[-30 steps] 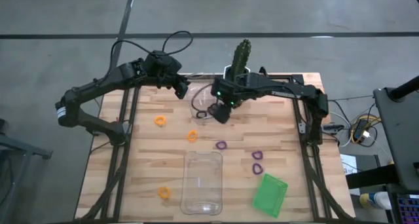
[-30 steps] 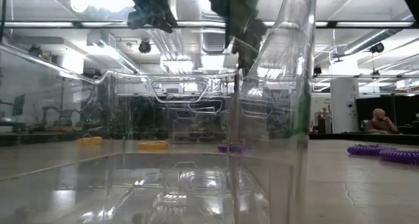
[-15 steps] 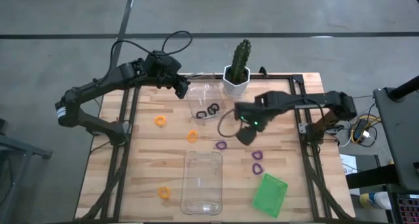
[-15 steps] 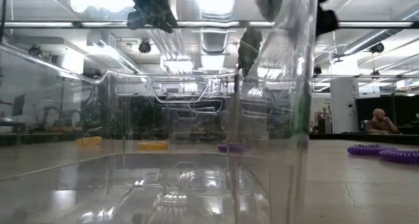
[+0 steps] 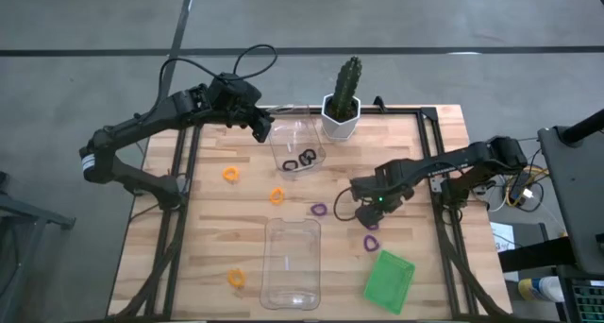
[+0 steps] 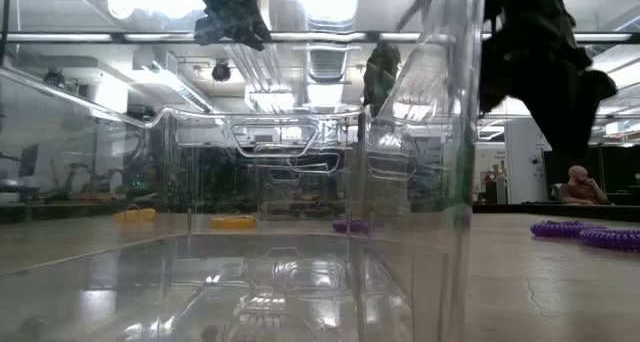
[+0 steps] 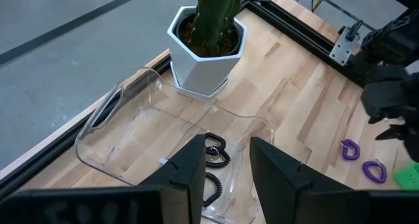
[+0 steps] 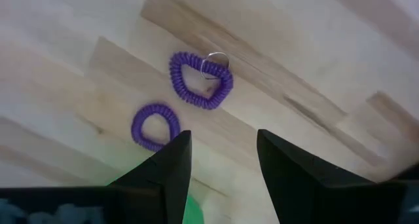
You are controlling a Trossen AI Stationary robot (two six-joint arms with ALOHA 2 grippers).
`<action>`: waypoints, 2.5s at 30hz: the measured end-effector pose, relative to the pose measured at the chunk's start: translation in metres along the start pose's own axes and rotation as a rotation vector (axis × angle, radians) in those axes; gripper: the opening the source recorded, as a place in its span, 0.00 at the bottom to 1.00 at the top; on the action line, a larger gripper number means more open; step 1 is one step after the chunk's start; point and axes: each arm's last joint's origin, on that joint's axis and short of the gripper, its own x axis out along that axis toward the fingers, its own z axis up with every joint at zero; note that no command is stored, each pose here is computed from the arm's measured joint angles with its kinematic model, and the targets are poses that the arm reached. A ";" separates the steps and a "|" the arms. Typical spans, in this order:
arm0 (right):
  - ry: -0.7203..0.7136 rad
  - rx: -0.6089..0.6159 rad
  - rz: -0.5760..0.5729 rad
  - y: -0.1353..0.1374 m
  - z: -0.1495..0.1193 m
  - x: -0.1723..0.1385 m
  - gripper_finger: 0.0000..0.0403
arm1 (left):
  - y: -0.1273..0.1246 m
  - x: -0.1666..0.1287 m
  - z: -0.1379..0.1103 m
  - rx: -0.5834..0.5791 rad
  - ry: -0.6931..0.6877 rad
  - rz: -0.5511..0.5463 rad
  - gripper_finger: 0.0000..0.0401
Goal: Sort spring keychains
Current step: Put the top right purple spring keychain into the green bin
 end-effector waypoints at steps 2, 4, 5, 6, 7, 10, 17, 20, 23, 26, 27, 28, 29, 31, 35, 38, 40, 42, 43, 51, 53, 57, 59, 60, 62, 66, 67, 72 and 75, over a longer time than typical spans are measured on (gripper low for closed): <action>0.001 0.031 0.007 -0.003 0.001 0.009 0.41 | 0.000 0.000 0.000 0.000 0.000 0.000 0.28; 0.011 0.051 0.006 -0.006 0.001 0.016 0.41 | 0.000 0.000 0.000 0.001 0.000 0.000 0.28; 0.012 0.056 0.005 -0.007 0.001 0.018 0.41 | 0.000 0.000 0.000 0.001 0.000 0.000 0.28; 0.014 0.059 0.002 -0.008 0.001 0.020 0.41 | 0.000 0.000 0.000 0.002 0.000 0.000 0.28; 0.018 0.061 -0.002 -0.010 0.000 0.022 0.41 | 0.000 0.000 0.000 0.003 0.000 0.000 0.28; 0.011 0.074 0.023 -0.011 0.002 0.032 0.41 | 0.000 0.000 0.000 0.003 0.000 0.000 0.28; 0.003 0.133 0.086 -0.013 0.003 0.046 0.41 | 0.000 0.000 0.000 0.003 0.000 0.000 0.28; 0.005 0.134 0.076 -0.016 0.003 0.049 0.41 | 0.000 0.000 0.000 0.003 0.000 0.000 0.28; -0.008 0.133 0.049 -0.018 0.004 0.054 0.41 | 0.000 0.000 0.000 0.003 -0.001 0.000 0.28; -0.005 0.121 0.027 -0.019 0.005 0.059 0.41 | 0.000 0.000 0.000 0.002 -0.002 -0.001 0.28; -0.004 0.118 0.027 -0.018 0.006 0.060 0.41 | 0.000 0.000 0.000 0.002 -0.002 -0.001 0.28; -0.002 0.113 0.026 -0.018 0.007 0.062 0.41 | 0.000 0.000 0.000 0.003 -0.002 -0.001 0.28; 0.000 0.109 0.028 -0.017 0.008 0.064 0.41 | 0.000 0.000 0.000 0.003 -0.003 -0.001 0.28; 0.002 0.107 0.026 -0.015 0.009 0.067 0.40 | 0.000 0.000 0.000 0.003 -0.003 -0.001 0.28; 0.007 0.102 0.014 -0.014 0.010 0.071 0.35 | 0.000 0.000 0.000 0.002 -0.004 -0.001 0.28; 0.001 0.092 0.004 -0.015 0.010 0.071 0.27 | 0.000 0.000 0.000 0.002 -0.004 -0.001 0.28; -0.008 0.085 -0.001 -0.015 0.011 0.071 0.21 | 0.000 0.000 0.000 0.002 -0.004 -0.001 0.28; -0.013 0.073 -0.001 -0.015 0.011 0.071 0.14 | 0.000 0.000 0.001 0.002 -0.005 -0.002 0.28; -0.014 0.064 0.001 -0.015 0.011 0.071 0.10 | 0.000 0.000 0.001 0.002 -0.008 -0.002 0.28; -0.056 0.043 0.054 -0.013 0.009 0.060 0.03 | -0.001 0.000 0.002 0.004 -0.019 -0.006 0.28; -0.074 0.034 0.091 -0.010 0.008 0.050 0.03 | -0.001 0.000 0.002 0.004 -0.019 -0.006 0.28; -0.179 -0.001 0.178 0.002 0.009 0.021 0.03 | -0.001 0.000 0.002 0.004 -0.020 -0.006 0.28; -0.262 -0.034 0.214 0.011 0.011 0.005 0.03 | -0.001 0.000 0.002 0.004 -0.019 -0.006 0.28; -0.301 -0.059 0.228 0.015 0.011 -0.003 0.03 | -0.001 0.000 0.002 0.004 -0.021 -0.006 0.28; -0.375 -0.124 0.246 0.024 0.013 -0.019 0.03 | -0.001 0.000 0.002 0.004 -0.025 -0.007 0.28; -0.511 -0.226 0.272 0.041 0.017 -0.048 0.03 | -0.001 0.000 0.003 0.004 -0.027 -0.008 0.28; -0.534 -0.259 0.270 0.045 0.018 -0.053 0.03 | -0.001 0.000 0.003 0.004 -0.026 -0.007 0.28; -0.564 -0.419 0.352 0.067 0.018 -0.082 0.03 | -0.001 0.000 0.003 0.004 -0.028 -0.004 0.28; -0.429 -0.510 0.431 0.075 0.007 -0.090 0.03 | -0.001 0.000 0.003 0.004 -0.028 -0.004 0.28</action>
